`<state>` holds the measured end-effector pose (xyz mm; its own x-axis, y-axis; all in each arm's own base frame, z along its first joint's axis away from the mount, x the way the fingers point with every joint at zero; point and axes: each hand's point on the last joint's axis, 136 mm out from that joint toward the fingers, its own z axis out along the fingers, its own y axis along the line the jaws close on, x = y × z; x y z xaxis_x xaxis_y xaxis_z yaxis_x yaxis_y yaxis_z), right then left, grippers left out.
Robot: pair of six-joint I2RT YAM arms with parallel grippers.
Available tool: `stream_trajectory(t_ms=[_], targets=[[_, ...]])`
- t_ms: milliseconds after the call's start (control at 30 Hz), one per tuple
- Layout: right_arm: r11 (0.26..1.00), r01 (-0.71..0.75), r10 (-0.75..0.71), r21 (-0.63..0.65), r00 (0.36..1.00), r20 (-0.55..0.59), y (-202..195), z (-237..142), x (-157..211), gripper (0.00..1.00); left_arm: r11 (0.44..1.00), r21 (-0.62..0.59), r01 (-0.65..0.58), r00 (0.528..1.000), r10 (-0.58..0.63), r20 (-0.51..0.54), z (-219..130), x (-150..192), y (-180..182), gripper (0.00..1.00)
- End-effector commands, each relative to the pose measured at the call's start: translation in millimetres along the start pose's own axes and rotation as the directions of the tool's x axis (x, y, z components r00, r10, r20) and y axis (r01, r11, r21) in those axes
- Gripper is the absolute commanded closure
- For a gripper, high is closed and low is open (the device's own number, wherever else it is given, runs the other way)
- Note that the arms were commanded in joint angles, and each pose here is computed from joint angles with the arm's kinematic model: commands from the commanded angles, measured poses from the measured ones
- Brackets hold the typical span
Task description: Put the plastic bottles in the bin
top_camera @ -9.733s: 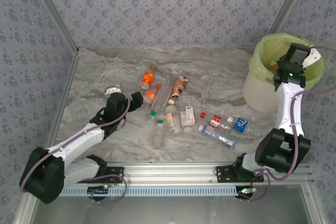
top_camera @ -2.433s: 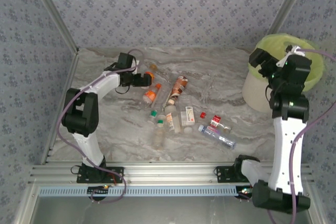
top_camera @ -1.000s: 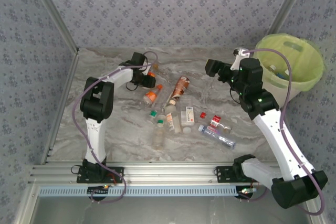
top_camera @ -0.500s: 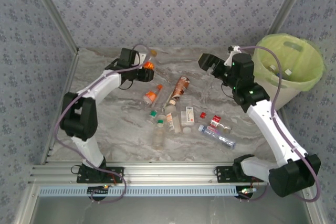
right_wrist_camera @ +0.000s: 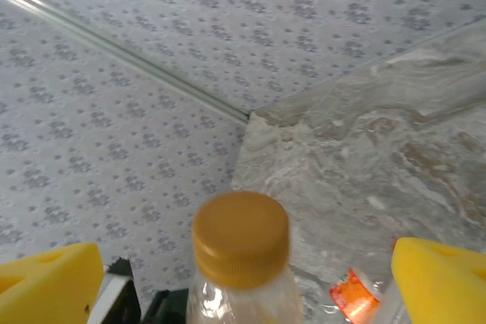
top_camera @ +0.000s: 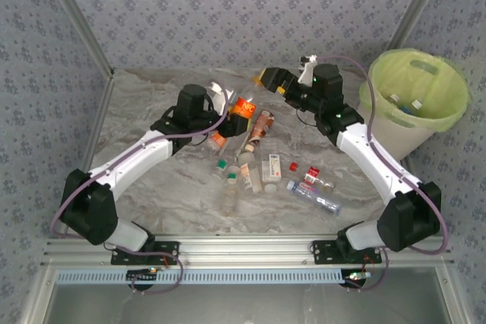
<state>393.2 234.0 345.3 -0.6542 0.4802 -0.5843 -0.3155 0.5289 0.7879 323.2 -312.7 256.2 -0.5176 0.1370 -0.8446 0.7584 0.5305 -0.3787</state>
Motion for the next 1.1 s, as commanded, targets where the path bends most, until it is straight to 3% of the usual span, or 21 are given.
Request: stream_trajectory(t_ms=[0,300,500,600,900,1067], targets=[[0.996,0.017,-0.018,-0.092,1.0,-0.013,28,2,-5,0.02,0.994,0.096,-0.049,0.995,0.04,0.094,-9,-23,-29,0.6],[0.997,0.028,-0.034,-0.078,0.997,-0.071,27,7,7,0.18,0.985,0.163,-0.056,0.994,0.039,0.105,-10,-23,-43,0.59],[0.997,0.066,-0.07,-0.047,0.993,-0.097,21,10,17,0.21,0.987,0.154,-0.054,0.995,0.04,0.091,-8,-20,-41,0.59],[0.996,0.081,-0.083,-0.02,0.991,-0.102,17,11,19,0.27,0.987,0.15,-0.053,0.995,0.04,0.087,-8,-19,-41,0.59],[0.992,0.125,-0.125,-0.006,0.987,-0.099,16,11,20,0.52,0.988,0.149,-0.05,0.996,0.038,0.08,-6,-17,-40,0.59],[0.992,0.129,-0.129,-0.002,0.987,-0.093,16,11,19,0.72,0.988,0.145,-0.05,0.996,0.039,0.078,-7,-17,-39,0.59]])
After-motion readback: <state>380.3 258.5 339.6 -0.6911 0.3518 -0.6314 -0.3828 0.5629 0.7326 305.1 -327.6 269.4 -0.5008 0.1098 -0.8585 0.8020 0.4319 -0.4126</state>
